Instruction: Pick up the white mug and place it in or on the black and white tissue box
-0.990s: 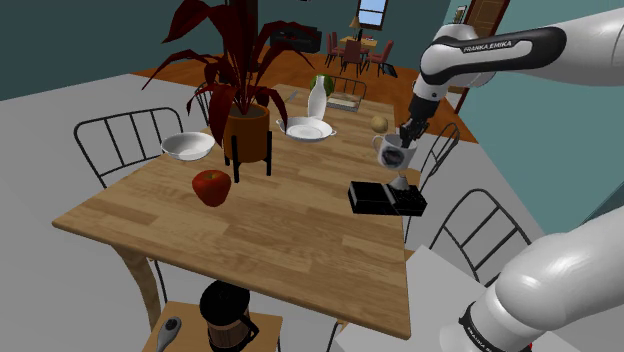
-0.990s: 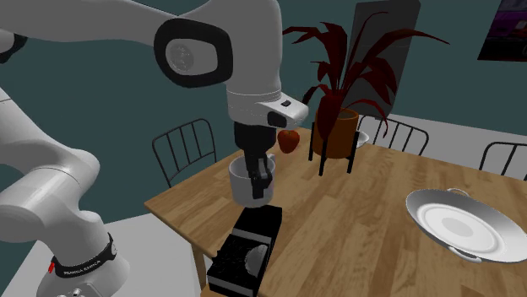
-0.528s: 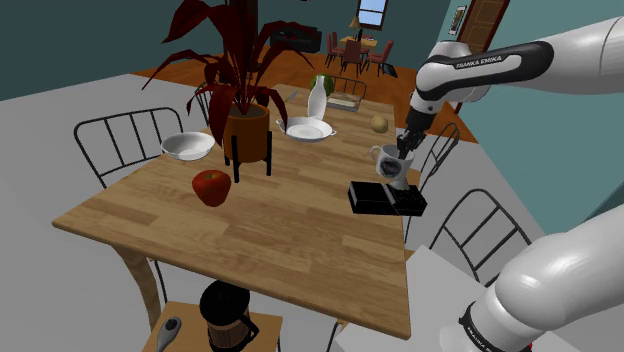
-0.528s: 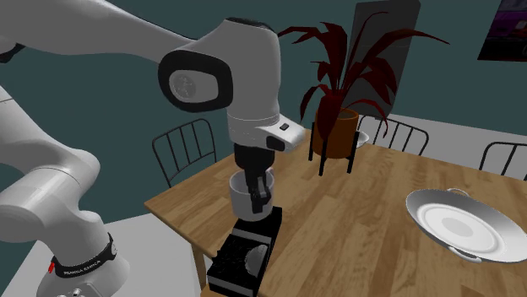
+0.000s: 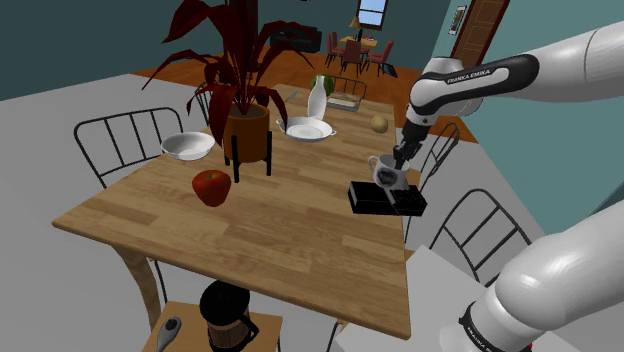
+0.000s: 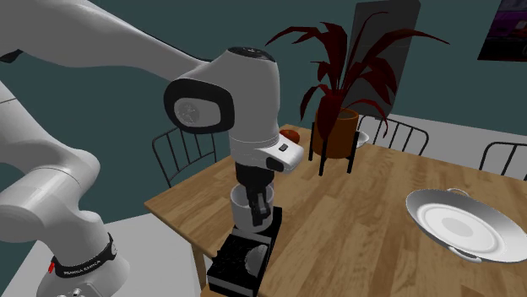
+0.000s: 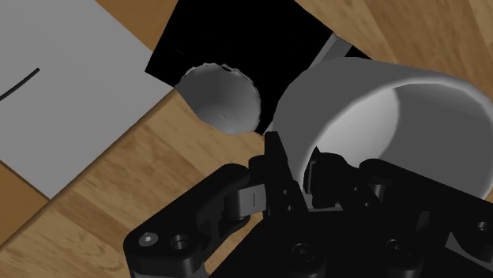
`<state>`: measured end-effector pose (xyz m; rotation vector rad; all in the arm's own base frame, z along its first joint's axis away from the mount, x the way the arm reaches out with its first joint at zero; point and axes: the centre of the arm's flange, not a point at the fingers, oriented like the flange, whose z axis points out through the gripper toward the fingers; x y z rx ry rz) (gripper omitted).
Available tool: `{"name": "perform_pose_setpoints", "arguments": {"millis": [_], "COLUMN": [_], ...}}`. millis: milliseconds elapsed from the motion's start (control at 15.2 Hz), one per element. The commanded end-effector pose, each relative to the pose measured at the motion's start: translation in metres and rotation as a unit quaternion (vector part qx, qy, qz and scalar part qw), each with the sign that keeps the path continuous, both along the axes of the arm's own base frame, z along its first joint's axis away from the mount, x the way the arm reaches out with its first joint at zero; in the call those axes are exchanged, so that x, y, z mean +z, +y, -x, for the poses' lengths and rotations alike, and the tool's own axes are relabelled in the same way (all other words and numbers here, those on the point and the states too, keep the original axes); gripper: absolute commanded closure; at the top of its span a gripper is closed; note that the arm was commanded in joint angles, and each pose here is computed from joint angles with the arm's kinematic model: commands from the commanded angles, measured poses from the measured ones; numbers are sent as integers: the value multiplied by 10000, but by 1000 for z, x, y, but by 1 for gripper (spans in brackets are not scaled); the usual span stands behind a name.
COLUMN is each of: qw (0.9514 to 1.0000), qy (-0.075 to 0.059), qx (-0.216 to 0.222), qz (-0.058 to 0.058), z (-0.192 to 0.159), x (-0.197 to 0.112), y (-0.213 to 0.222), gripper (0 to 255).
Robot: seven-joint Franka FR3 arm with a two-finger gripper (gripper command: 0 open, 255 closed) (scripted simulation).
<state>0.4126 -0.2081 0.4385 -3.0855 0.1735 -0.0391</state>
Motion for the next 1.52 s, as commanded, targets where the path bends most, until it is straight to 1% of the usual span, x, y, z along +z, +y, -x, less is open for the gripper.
{"name": "perform_pose_setpoints", "arguments": {"millis": [0, 330, 396, 726, 990, 1452], "qw": [10000, 10000, 10000, 10000, 10000, 10000], "qy": [-3, -3, -3, -3, -3, -3], "qx": [0, 0, 0, 0, 0, 0], "qz": [1, 1, 1, 1, 1, 1], "z": [0, 0, 0, 0, 1, 1], "x": [-1, -1, -1, -1, 49, 49], "y": [0, 0, 0, 0, -3, -3], "gripper": [255, 255, 0, 0, 0, 0]}}
